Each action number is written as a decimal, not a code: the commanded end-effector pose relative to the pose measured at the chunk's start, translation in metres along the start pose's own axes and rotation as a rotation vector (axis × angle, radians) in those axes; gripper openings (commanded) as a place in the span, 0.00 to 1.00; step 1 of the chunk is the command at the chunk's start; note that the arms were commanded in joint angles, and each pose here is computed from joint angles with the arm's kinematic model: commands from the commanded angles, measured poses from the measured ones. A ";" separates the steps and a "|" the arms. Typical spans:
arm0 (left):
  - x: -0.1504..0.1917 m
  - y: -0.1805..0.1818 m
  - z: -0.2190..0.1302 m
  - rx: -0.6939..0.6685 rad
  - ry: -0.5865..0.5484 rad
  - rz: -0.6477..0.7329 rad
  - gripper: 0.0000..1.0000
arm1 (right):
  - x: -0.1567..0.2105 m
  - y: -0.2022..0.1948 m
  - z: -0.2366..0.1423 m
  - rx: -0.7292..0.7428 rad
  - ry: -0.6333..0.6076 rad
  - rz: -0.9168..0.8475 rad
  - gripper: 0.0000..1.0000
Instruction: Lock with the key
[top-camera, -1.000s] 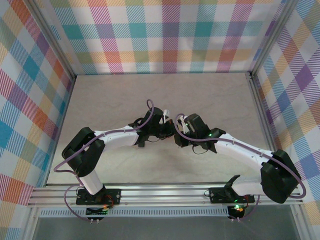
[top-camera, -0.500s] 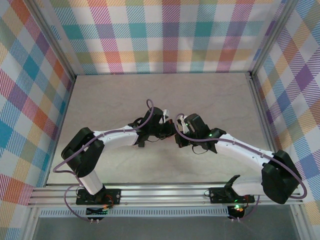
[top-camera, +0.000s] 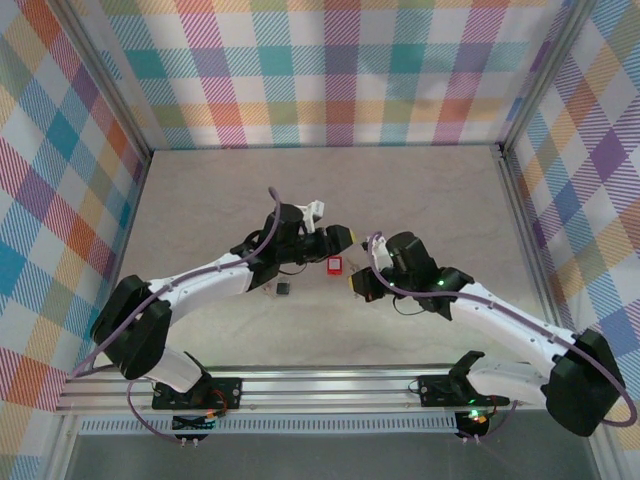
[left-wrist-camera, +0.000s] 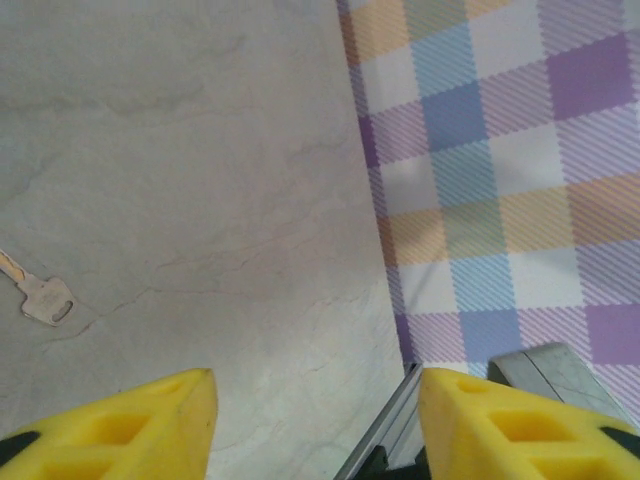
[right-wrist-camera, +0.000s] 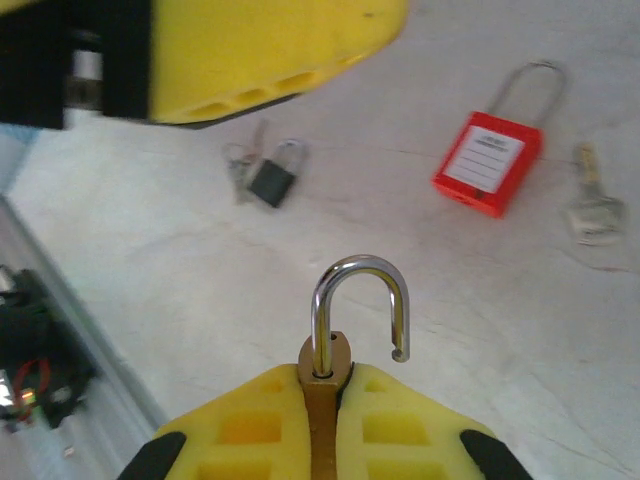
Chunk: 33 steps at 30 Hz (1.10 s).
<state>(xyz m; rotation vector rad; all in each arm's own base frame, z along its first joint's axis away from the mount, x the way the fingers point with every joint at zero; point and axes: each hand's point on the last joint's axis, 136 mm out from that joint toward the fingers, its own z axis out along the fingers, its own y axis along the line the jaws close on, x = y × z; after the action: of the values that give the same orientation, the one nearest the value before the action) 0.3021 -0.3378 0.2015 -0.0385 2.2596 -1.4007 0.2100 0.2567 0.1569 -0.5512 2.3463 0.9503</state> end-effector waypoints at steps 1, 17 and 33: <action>-0.009 -0.014 -0.015 0.113 -0.052 0.044 0.60 | -0.010 0.044 -0.017 -0.231 -0.047 -0.076 0.00; -0.005 -0.071 -0.053 0.546 -0.111 0.073 0.61 | -0.009 0.094 -0.045 -0.531 -0.027 -0.150 0.00; 0.017 -0.072 -0.064 0.651 -0.045 0.080 0.59 | -0.027 0.097 -0.048 -0.554 -0.047 -0.148 0.00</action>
<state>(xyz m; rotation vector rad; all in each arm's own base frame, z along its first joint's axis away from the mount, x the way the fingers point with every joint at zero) 0.2528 -0.3262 0.2682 0.1660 1.7266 -1.9511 0.1592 0.2853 0.2259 -0.8450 2.0515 1.4927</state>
